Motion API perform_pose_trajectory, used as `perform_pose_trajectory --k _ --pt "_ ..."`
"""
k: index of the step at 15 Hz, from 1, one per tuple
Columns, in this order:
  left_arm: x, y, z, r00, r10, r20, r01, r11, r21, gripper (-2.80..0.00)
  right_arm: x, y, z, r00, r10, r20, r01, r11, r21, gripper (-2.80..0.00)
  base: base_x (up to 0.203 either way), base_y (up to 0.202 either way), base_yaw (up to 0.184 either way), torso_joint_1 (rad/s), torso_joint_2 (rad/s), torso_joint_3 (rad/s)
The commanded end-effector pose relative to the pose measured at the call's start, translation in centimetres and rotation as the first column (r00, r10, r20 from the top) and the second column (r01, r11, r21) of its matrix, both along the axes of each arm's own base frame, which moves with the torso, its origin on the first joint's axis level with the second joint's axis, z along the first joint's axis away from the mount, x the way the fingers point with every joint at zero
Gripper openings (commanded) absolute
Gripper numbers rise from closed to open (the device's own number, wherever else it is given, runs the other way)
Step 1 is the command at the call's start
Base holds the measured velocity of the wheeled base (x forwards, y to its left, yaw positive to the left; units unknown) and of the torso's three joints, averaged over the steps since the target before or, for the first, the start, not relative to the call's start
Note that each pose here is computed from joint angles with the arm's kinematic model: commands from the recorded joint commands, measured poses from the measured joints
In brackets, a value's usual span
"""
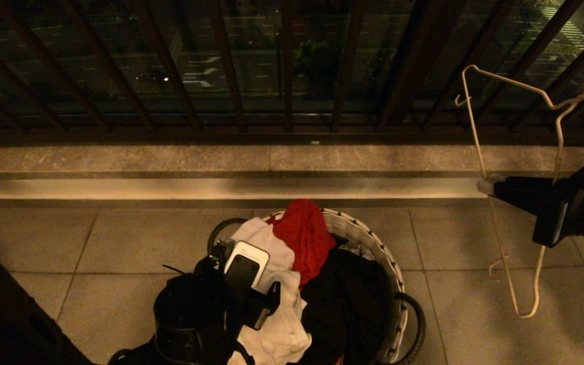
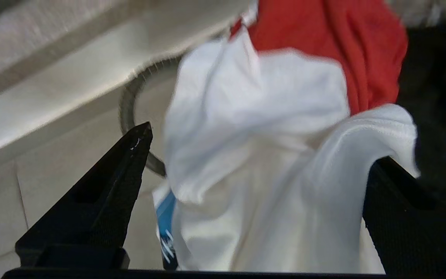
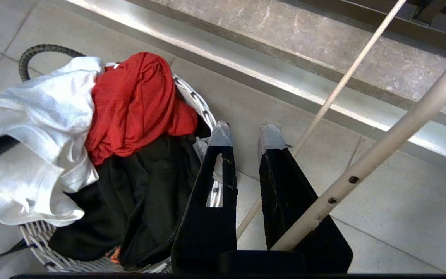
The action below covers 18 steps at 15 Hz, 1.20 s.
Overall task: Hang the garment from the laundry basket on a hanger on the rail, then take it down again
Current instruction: Pick up clothes from the basket
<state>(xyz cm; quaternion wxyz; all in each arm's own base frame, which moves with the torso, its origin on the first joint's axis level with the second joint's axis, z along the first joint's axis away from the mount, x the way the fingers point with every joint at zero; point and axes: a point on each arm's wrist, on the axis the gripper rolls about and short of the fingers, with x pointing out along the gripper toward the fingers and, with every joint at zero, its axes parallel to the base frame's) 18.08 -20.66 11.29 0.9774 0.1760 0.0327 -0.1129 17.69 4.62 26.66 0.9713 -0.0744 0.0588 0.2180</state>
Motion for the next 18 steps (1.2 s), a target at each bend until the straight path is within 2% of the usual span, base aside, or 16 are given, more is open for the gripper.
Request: perform_pose_trajectory --k 1,6,15,18 --pt "-0.2 0.2 1.0 1.000 0.003 0.027 -0.002 1.000 -0.027 0.00 0.0 0.0 0.0 1.000 0.002 0.002 -0.002 1.000 -0.001 -2.80 0.000 0.000 0.000 0.000 0.00 0.000" --pt "0.1 -0.1 -0.5 1.000 0.002 -0.010 -0.002 1.000 0.009 0.00 0.0 0.0 0.0 1.000 0.002 0.000 -0.002 1.000 -0.001 -2.80 0.000 0.000 0.000 0.000 0.00 0.000" --pt "0.1 -1.4 -1.5 0.999 -0.029 -0.026 0.030 0.999 0.034 0.00 0.0 0.0 0.0 1.000 0.002 0.002 -0.002 1.000 -0.001 -2.80 0.000 0.000 0.000 0.000 0.00 0.000" --pt "0.1 -1.8 -2.4 0.998 -0.037 -0.046 0.040 0.997 0.060 0.00 0.0 0.0 0.0 1.000 0.002 0.003 -0.002 1.000 0.000 -2.80 0.000 0.000 0.000 0.000 0.00 0.000"
